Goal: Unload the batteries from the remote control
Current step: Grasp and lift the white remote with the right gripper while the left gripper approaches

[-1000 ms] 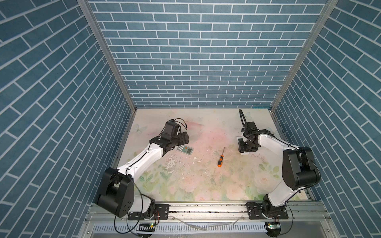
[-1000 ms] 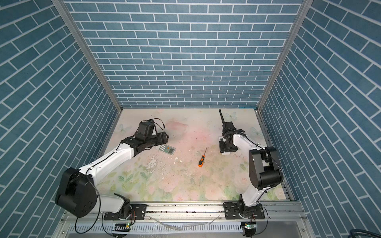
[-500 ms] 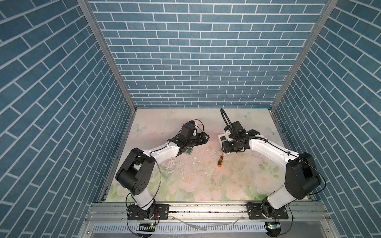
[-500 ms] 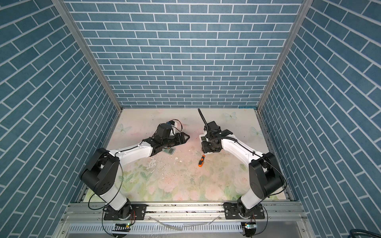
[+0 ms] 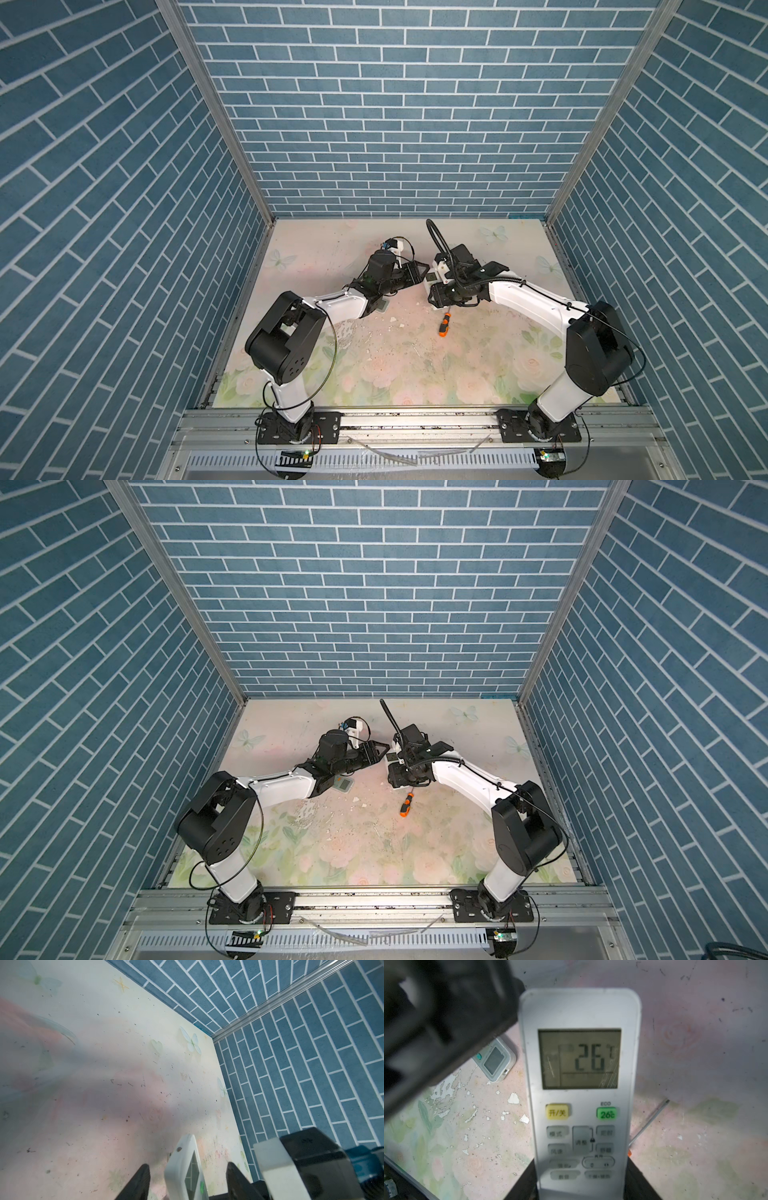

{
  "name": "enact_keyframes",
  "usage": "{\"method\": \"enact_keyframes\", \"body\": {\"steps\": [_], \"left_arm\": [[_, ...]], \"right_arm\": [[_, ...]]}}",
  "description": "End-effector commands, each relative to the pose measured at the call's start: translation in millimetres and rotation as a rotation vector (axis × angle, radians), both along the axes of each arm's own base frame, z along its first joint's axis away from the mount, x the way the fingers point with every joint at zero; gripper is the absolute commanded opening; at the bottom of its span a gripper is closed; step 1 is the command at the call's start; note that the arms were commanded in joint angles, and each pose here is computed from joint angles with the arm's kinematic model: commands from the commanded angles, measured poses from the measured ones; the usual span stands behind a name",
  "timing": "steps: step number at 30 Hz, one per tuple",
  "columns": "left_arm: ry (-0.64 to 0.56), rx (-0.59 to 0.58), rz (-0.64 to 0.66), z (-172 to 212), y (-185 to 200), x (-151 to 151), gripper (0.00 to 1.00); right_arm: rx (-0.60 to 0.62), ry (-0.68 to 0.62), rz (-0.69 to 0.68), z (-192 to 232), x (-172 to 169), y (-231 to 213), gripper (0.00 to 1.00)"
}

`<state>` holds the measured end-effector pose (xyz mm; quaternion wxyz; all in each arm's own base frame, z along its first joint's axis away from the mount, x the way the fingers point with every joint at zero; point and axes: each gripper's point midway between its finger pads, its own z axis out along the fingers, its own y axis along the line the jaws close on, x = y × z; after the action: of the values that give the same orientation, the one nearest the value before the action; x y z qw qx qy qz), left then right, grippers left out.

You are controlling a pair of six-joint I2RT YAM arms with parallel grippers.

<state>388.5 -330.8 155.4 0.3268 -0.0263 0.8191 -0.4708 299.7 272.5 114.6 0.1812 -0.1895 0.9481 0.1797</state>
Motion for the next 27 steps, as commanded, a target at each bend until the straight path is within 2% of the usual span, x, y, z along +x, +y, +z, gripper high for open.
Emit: {"method": "enact_keyframes", "body": {"steps": [1, 15, 27], "left_arm": [[0.0, -0.03, -0.023, -2.9, -7.0, -5.3, 0.58], [0.008, -0.048, -0.028, -3.7, -13.2, -0.7, 0.46], [0.006, -0.07, -0.015, -3.7, -13.1, 2.1, 0.24]], "right_arm": [[0.077, -0.046, -0.013, 24.1, 13.6, 20.3, 0.12], [0.111, -0.076, 0.027, 36.1, 12.7, 32.2, 0.11], [0.112, -0.087, 0.051, 37.5, 11.7, 36.5, 0.1]]}}
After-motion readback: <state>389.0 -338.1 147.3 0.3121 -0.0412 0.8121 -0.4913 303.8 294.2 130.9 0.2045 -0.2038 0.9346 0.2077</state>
